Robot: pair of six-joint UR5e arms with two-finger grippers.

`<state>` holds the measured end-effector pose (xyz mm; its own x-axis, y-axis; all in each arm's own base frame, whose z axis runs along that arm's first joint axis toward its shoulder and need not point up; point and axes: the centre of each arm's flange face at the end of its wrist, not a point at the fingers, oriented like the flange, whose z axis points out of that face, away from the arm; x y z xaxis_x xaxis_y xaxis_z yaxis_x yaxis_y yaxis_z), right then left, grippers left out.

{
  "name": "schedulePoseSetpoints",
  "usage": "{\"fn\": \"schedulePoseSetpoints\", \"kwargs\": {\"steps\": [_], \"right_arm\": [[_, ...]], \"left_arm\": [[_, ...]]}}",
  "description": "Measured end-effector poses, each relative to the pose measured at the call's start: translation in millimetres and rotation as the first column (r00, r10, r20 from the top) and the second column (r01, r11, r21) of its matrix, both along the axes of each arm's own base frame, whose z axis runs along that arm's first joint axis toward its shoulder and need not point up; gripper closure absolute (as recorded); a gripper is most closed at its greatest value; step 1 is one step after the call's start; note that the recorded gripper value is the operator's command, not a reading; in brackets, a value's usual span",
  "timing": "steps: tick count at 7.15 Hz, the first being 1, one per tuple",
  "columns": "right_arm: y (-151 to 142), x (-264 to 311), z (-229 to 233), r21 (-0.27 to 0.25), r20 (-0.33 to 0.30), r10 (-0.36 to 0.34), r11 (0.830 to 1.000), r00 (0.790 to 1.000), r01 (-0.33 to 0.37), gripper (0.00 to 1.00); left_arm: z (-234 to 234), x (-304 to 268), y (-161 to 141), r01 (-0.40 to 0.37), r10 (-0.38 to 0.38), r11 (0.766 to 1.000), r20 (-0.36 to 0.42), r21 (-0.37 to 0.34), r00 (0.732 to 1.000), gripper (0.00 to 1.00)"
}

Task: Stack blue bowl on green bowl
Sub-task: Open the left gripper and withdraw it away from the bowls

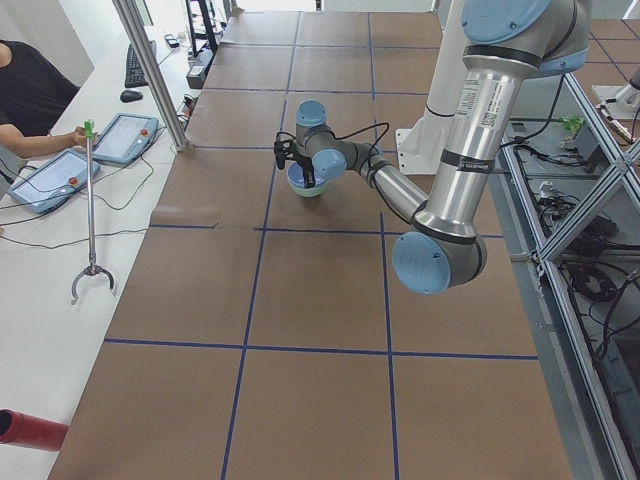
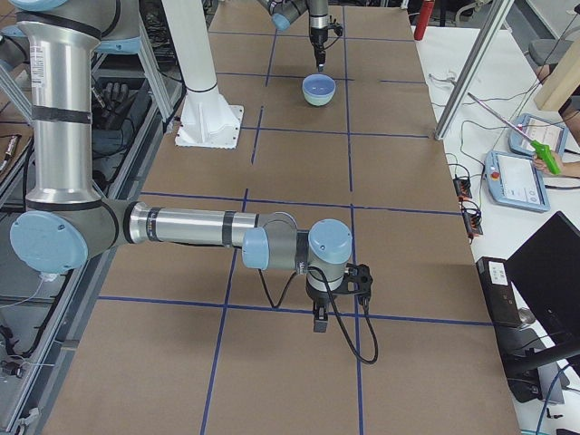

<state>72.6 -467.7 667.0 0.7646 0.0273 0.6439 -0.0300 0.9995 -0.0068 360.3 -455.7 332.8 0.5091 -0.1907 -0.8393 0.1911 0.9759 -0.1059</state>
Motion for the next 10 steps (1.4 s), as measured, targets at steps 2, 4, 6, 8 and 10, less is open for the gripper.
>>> {"fn": "schedulePoseSetpoints", "kwargs": {"steps": [2,4,6,8,10], "right_arm": [[0.0,0.0,-0.1,0.001,0.0,0.0,1.0,1.0,0.0,0.0],[0.0,-0.1,-0.1,0.001,0.001,0.0,1.0,1.0,0.0,0.0],[0.0,0.0,-0.1,0.001,0.0,0.0,1.0,1.0,0.0,0.0],[0.0,0.0,-0.1,0.001,0.0,0.0,1.0,1.0,0.0,0.0],[0.0,0.0,-0.1,0.001,0.0,0.0,1.0,1.0,0.0,0.0]], "left_arm": [[-10.7,-5.9,0.9,0.008,-0.008,1.0,-0.015,0.018,1.0,0.0],[-20.9,-33.7,-10.7,0.017,-0.016,0.995,-0.018,0.101,1.0,0.0],[-2.2,-97.1,-44.4,-0.013,-0.003,0.961,0.06,0.276,0.998,0.0],[40.6,-187.1,-89.7,-0.118,0.038,0.913,0.206,0.392,0.978,0.0],[111.9,-276.3,-125.4,-0.282,0.145,0.86,0.326,0.425,0.934,0.0]]}}
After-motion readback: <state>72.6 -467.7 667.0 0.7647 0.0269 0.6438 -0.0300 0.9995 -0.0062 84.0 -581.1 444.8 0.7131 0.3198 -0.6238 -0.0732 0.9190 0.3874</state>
